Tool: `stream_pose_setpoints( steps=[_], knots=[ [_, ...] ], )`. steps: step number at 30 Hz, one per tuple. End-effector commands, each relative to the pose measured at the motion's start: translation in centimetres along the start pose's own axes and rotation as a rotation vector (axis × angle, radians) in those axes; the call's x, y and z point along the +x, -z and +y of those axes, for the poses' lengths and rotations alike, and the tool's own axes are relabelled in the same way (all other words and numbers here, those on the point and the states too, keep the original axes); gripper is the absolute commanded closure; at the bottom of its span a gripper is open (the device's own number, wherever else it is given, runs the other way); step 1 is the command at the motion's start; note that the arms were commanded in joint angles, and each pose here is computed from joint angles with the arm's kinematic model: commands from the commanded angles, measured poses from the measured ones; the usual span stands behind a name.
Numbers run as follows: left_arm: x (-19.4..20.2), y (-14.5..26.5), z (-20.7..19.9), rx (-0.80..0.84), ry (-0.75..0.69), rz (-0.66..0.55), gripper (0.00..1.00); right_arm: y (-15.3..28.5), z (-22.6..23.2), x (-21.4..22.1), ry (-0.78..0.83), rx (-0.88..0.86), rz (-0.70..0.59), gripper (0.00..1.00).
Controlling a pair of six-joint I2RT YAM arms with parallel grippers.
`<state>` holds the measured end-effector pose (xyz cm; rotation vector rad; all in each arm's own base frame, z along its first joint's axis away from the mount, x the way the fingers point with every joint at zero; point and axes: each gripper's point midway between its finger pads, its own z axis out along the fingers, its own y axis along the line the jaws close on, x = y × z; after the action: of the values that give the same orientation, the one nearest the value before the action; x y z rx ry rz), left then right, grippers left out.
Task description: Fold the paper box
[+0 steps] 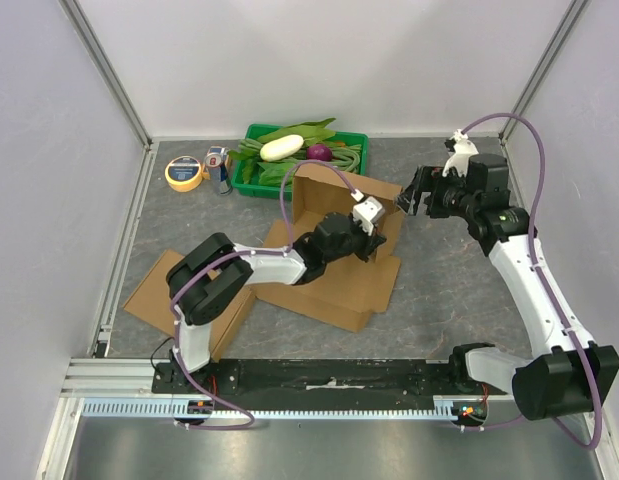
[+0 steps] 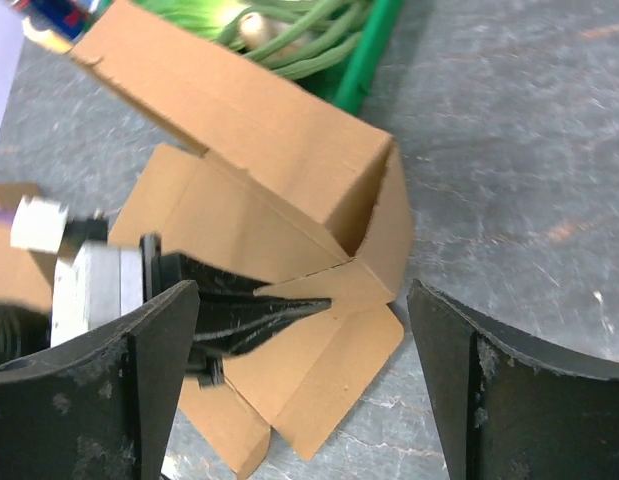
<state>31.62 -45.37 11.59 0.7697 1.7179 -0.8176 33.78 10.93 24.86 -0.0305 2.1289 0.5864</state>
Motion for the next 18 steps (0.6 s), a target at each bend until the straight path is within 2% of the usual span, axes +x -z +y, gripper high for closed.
stream_pose_setpoints(
  steps=[1,3,5,6,8,9,10,14,15,16,18],
  knots=[
    [-0.7,1.7,0.1,0.156,-0.036,-0.002,0.98,-0.8,2.1,1.2,0.138,-0.196,0.000,0.07],
    [-0.3,1.8,0.6,0.182,-0.059,0.016,0.98,-1.2,2.4,3.0,0.147,-0.246,0.008,0.09],
    [-0.1,1.6,0.9,0.196,-0.069,0.036,0.98,-1.4,2.5,1.9,0.199,-0.260,-0.098,0.10],
    [0.2,1.5,1.0,0.208,-0.070,0.046,0.98,-1.9,1.8,3.1,0.211,-0.249,-0.095,0.12],
    [0.5,1.4,1.4,0.225,-0.062,0.058,0.98,-2.1,1.2,2.3,0.272,-0.212,-0.170,0.14],
    [0.6,1.4,1.4,0.241,-0.064,0.062,0.98,-2.6,1.2,3.6,0.295,-0.212,-0.173,0.14],
    [0.5,1.3,1.5,0.245,-0.067,0.062,0.98,-2.8,0.9,2.6,0.328,-0.159,-0.236,0.14],
    [0.3,1.2,2.3,0.235,-0.080,0.063,0.98,-4.5,0.4,2.4,0.457,-0.066,-0.310,0.10],
    [0.3,1.1,2.5,0.233,-0.084,0.065,0.98,-5.0,0.0,3.0,0.476,-0.062,-0.312,0.09],
    [-0.1,1.1,2.6,0.232,-0.086,0.062,0.98,-5.0,0.4,2.1,0.512,-0.078,-0.372,0.09],
    [-0.2,1.2,3.0,0.231,-0.082,0.065,0.98,-6.1,0.2,3.0,0.548,-0.102,-0.367,0.06]
  ],
)
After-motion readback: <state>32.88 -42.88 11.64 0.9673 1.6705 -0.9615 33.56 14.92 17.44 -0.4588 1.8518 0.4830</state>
